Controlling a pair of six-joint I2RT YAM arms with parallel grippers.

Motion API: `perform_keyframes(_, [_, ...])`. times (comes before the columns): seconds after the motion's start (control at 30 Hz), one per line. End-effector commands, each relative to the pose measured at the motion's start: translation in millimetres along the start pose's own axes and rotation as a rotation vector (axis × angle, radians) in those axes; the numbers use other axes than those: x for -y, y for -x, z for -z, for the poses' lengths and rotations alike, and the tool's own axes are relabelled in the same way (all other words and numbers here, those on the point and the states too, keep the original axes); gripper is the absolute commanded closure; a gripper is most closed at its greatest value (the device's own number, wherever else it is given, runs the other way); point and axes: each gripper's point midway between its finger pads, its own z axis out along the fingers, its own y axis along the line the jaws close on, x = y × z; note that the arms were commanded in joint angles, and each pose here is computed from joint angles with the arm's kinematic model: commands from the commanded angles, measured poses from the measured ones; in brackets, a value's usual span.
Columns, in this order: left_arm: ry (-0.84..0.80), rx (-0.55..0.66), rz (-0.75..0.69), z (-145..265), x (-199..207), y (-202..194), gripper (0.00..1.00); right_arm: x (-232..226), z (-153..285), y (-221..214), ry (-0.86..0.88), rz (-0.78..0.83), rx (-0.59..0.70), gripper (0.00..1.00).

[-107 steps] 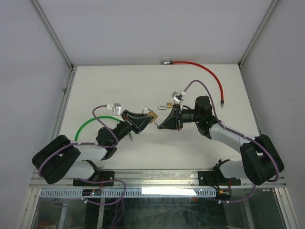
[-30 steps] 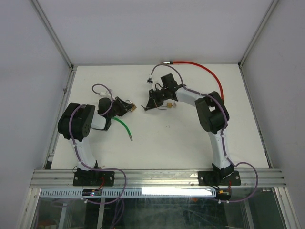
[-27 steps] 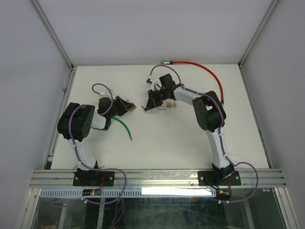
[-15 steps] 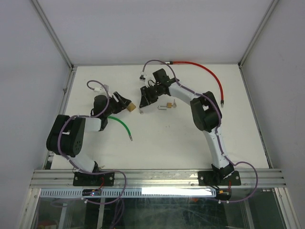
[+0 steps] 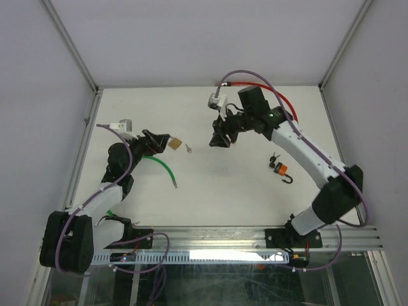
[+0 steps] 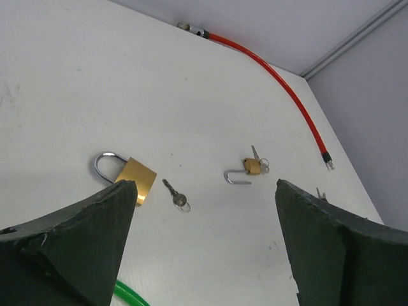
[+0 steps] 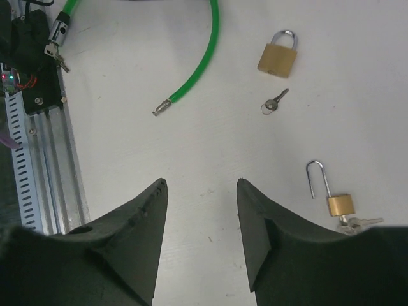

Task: Lock with the key
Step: Place the key at the center of the board, then pick up the lock from the center of the board.

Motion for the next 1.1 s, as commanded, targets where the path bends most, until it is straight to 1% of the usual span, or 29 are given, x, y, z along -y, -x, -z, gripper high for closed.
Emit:
perform_keyframes(0.0, [-0.079,0.078,0.037,22,15,5,0.02,-22,42,-12,-0.06,0.173,0.024,0.49])
perform_keyframes(0.1, [-0.142,0.089,0.083,37,27,2,0.01,-34,62,-28,-0.057,0.2,0.076,0.48])
perform_keyframes(0.17, [-0.196,0.078,0.112,46,36,-5,0.01,-37,83,-32,-0.026,0.193,0.18,0.48])
perform_keyframes(0.23, [-0.231,0.062,0.147,52,42,-10,0.01,-40,106,-30,-0.013,0.177,0.315,0.47])
perform_keyframes(0.3, [-0.246,0.039,0.183,57,46,-15,0.01,-40,118,-32,-0.034,0.191,0.376,0.47])
perform_keyframes(0.37, [-0.249,0.019,0.205,59,47,-19,0.01,-41,123,-33,-0.05,0.203,0.387,0.47])
perform_keyframes(0.47, [-0.23,-0.012,0.23,59,46,-23,0.01,-43,122,-37,-0.025,0.185,0.385,0.46])
perform_keyframes(0.53, [-0.205,-0.031,0.221,56,45,-23,0.01,-40,119,-41,-0.025,0.173,0.375,0.46])
perform_keyframes(0.6, [-0.151,-0.053,0.194,53,43,-28,0.01,-35,116,-46,-0.037,0.163,0.362,0.46])
perform_keyframes(0.77, [-0.055,-0.056,0.081,49,53,-37,0.01,-27,114,-50,-0.064,0.15,0.342,0.46])
perform_keyframes(0.93, [-0.052,-0.097,0.03,43,64,-47,0.01,-23,114,-53,-0.08,0.147,0.336,0.46])
perform_keyframes(1.07, [-0.148,-0.122,0.04,43,80,-54,0.01,-17,114,-56,-0.095,0.135,0.329,0.46])
